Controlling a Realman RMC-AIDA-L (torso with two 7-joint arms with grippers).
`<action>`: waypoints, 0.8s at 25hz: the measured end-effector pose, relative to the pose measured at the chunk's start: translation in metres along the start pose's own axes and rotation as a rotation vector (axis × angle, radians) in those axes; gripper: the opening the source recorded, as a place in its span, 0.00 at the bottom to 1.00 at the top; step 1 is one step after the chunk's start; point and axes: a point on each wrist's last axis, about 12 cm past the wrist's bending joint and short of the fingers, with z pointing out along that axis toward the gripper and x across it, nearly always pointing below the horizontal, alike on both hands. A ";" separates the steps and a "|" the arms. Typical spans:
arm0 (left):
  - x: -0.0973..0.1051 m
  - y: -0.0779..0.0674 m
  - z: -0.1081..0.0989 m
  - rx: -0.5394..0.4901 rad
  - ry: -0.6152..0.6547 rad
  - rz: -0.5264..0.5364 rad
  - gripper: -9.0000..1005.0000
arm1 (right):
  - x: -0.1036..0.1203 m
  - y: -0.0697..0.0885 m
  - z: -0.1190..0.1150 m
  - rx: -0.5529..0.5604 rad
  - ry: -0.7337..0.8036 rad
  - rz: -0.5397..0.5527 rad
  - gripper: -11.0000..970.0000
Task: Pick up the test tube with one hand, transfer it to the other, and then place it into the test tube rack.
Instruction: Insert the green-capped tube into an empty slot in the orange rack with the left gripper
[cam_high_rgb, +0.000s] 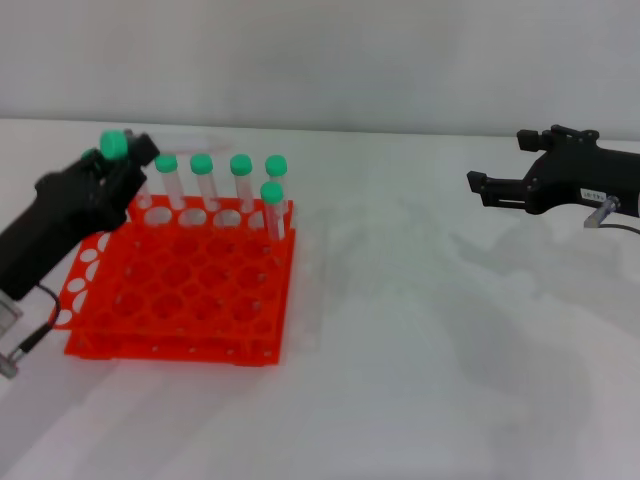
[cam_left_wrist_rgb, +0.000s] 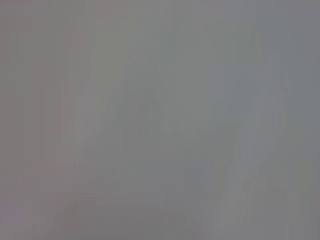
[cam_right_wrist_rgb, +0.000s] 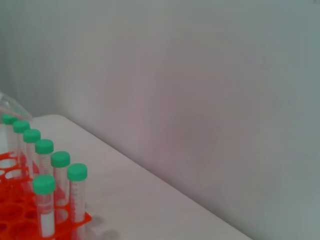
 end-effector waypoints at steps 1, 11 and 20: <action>0.003 0.000 -0.001 -0.006 0.006 -0.007 0.22 | 0.001 0.000 0.001 -0.002 -0.001 0.003 0.89; 0.019 0.000 -0.015 -0.051 0.014 0.000 0.22 | 0.002 -0.002 0.003 0.006 -0.005 0.007 0.89; 0.037 0.000 -0.016 -0.090 0.035 -0.038 0.22 | 0.000 -0.004 0.011 0.001 0.003 0.009 0.89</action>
